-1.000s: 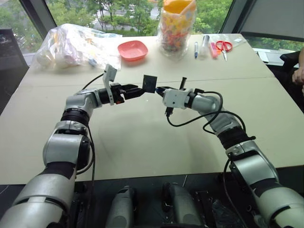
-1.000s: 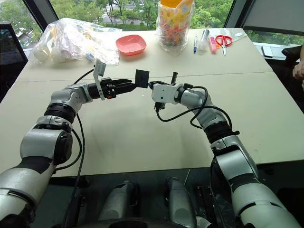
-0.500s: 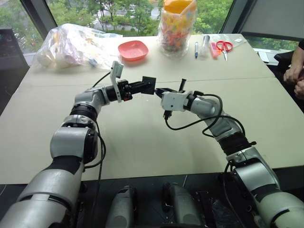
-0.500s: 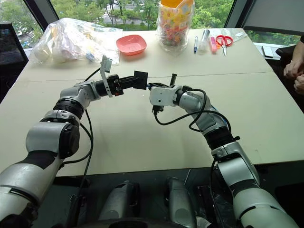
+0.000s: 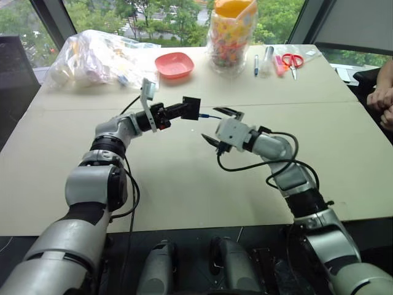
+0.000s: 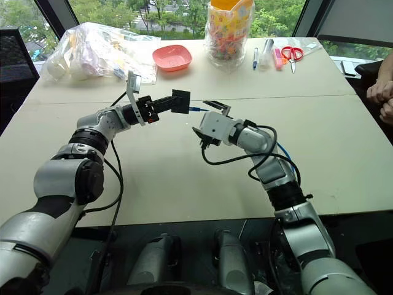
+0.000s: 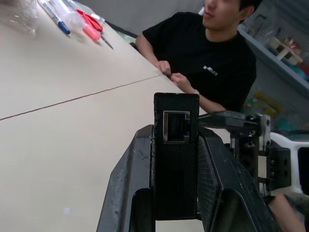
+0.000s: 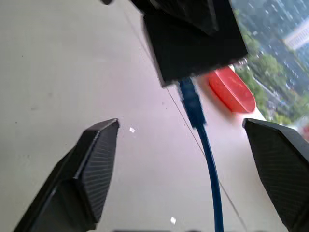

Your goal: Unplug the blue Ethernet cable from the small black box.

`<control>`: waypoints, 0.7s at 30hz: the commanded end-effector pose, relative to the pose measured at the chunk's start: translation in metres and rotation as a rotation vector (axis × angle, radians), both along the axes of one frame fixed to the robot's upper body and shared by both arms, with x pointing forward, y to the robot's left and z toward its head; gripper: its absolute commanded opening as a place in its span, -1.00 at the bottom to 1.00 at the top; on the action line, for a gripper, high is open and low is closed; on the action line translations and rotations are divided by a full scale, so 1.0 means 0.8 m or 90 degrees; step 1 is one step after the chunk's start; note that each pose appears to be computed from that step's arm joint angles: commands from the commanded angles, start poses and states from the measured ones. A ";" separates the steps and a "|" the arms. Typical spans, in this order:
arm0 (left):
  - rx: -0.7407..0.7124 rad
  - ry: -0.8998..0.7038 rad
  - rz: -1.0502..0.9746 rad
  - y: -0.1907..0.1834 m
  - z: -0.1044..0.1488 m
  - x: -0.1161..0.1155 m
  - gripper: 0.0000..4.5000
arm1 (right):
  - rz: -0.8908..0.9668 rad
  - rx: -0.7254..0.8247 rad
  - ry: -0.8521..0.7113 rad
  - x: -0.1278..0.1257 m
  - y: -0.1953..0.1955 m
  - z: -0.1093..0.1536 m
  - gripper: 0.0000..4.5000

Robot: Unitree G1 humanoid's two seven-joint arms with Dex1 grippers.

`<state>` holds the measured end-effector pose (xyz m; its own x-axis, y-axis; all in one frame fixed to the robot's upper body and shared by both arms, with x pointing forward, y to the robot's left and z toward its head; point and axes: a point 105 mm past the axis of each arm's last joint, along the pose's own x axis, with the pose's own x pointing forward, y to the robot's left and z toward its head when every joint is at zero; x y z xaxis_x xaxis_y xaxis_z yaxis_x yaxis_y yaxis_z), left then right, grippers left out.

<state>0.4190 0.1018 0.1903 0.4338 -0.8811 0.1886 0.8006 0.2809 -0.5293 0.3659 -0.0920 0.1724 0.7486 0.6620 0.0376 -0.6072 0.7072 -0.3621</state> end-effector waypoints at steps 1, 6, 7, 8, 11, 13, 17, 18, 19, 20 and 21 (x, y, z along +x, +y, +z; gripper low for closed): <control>-0.147 -0.006 -0.046 0.006 0.047 -0.009 -0.78 | 0.101 0.334 0.140 -0.040 0.008 0.043 0.74; -0.257 0.035 -0.128 -0.001 0.062 -0.030 -0.78 | 0.213 0.564 0.252 -0.069 0.021 0.060 0.74; -0.266 0.039 -0.140 -0.004 0.062 -0.034 -0.78 | 0.211 0.589 0.263 -0.068 0.022 0.061 0.74; -0.269 0.040 -0.150 -0.007 0.063 -0.038 -0.78 | 0.208 0.611 0.270 -0.067 0.024 0.062 0.74; -0.268 0.045 -0.172 -0.016 0.061 -0.048 -0.78 | 0.206 0.640 0.275 -0.064 0.029 0.067 0.74; -0.269 0.048 -0.178 -0.020 0.060 -0.052 -0.78 | 0.206 0.648 0.275 -0.063 0.033 0.070 0.74; -0.271 0.052 -0.181 -0.024 0.058 -0.057 -0.78 | 0.203 0.660 0.277 -0.060 0.039 0.072 0.74; -0.270 0.053 -0.180 -0.025 0.057 -0.058 -0.78 | 0.202 0.662 0.278 -0.059 0.040 0.071 0.74; -0.268 0.053 -0.182 -0.026 0.057 -0.059 -0.78 | 0.200 0.661 0.278 -0.059 0.040 0.071 0.74; -0.268 0.053 -0.182 -0.026 0.057 -0.060 -0.78 | 0.197 0.661 0.278 -0.058 0.040 0.070 0.74; -0.266 0.055 -0.185 -0.027 0.055 -0.062 -0.78 | 0.194 0.659 0.278 -0.057 0.040 0.069 0.74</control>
